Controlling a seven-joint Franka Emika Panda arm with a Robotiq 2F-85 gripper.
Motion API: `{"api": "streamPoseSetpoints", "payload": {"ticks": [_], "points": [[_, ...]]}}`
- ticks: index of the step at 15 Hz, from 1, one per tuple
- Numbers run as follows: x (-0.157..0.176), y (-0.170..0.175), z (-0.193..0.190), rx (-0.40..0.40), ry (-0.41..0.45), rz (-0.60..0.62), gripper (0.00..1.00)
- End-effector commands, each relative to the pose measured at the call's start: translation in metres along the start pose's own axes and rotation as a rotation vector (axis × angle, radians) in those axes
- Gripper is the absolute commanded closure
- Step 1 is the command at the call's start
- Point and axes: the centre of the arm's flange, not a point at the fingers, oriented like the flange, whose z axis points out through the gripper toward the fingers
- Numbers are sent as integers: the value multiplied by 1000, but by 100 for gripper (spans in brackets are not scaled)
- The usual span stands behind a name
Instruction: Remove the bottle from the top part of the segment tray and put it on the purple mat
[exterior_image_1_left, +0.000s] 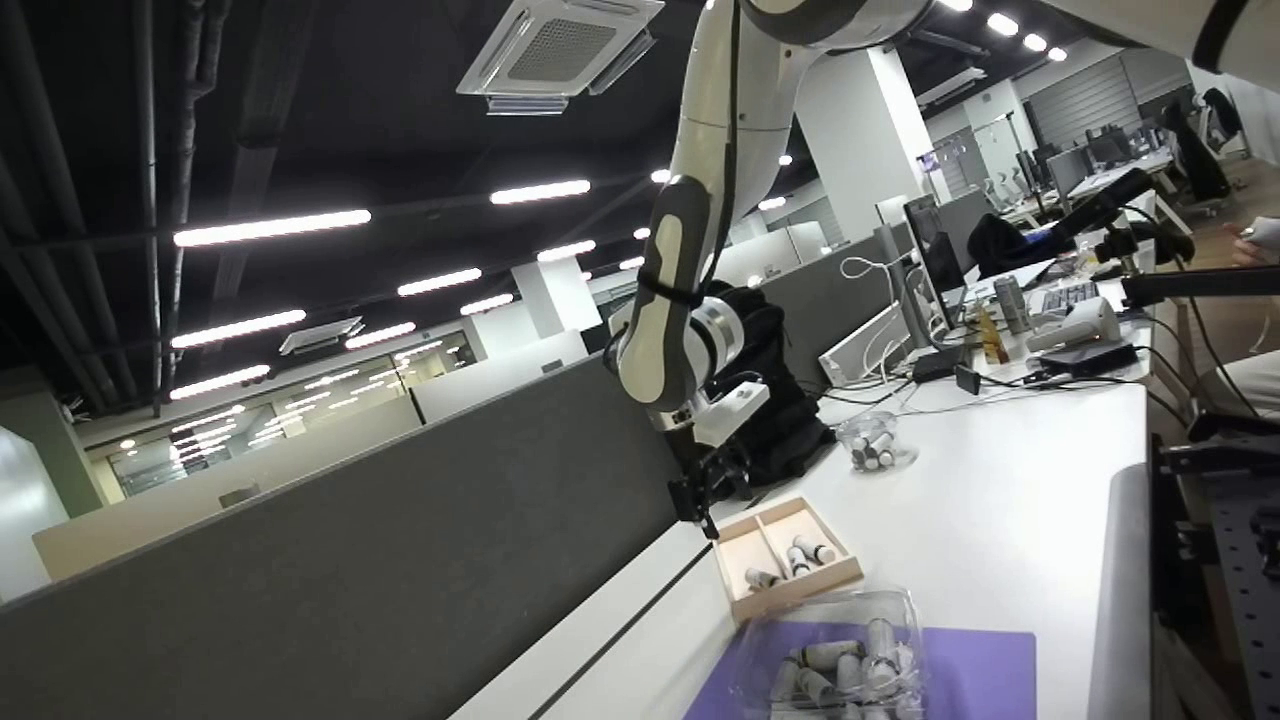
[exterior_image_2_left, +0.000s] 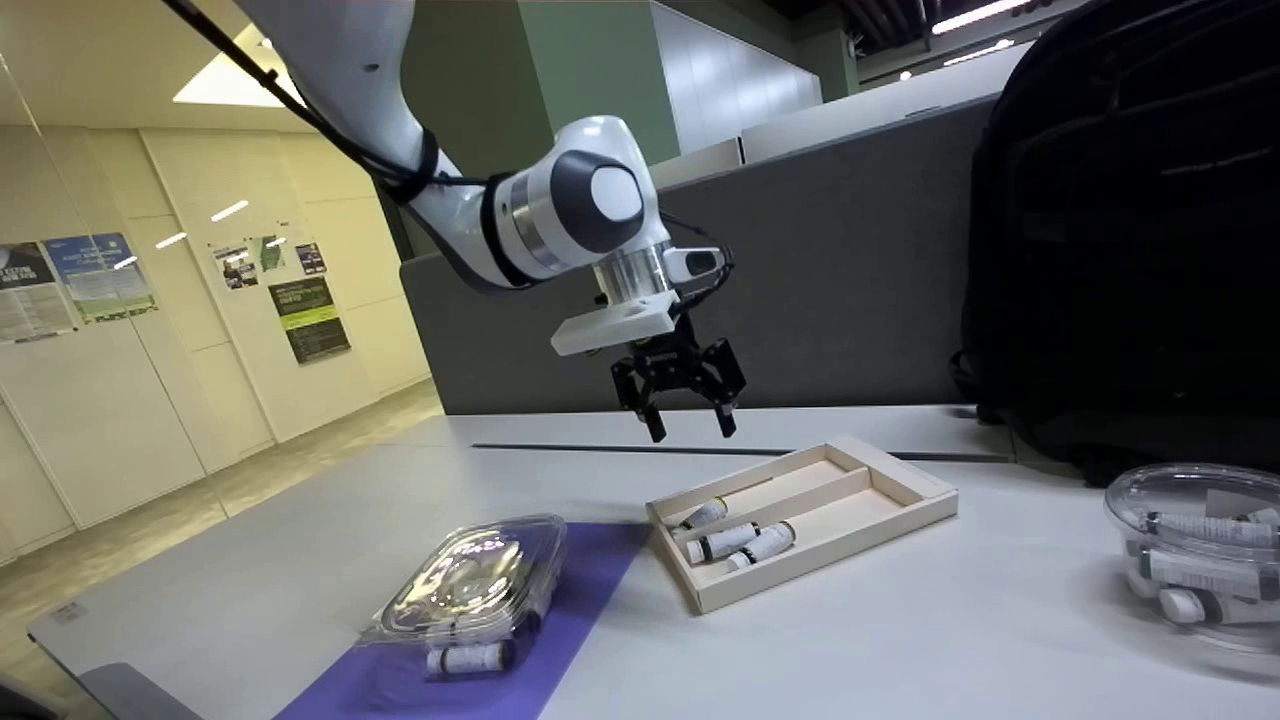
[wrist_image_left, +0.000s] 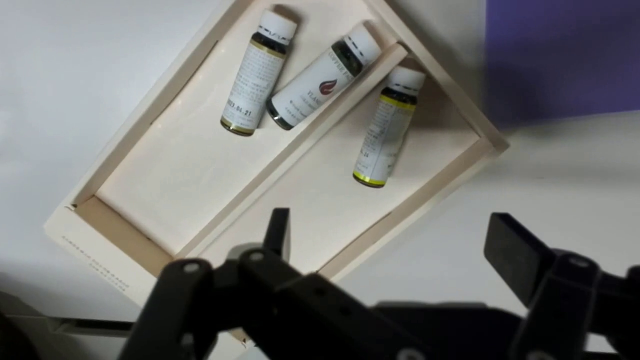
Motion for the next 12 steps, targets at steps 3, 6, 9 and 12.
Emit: {"api": "streamPoseSetpoints", "payload": {"ticks": [3, 6, 9, 12], "points": [[5, 0, 10, -2, -3, 0, 0], [0, -6, 17, -8, 16, -19, 0], [-4, -13, 33, 9, -11, -53, 0], [-5, -17, 46, 11, -21, -90, 0]]}}
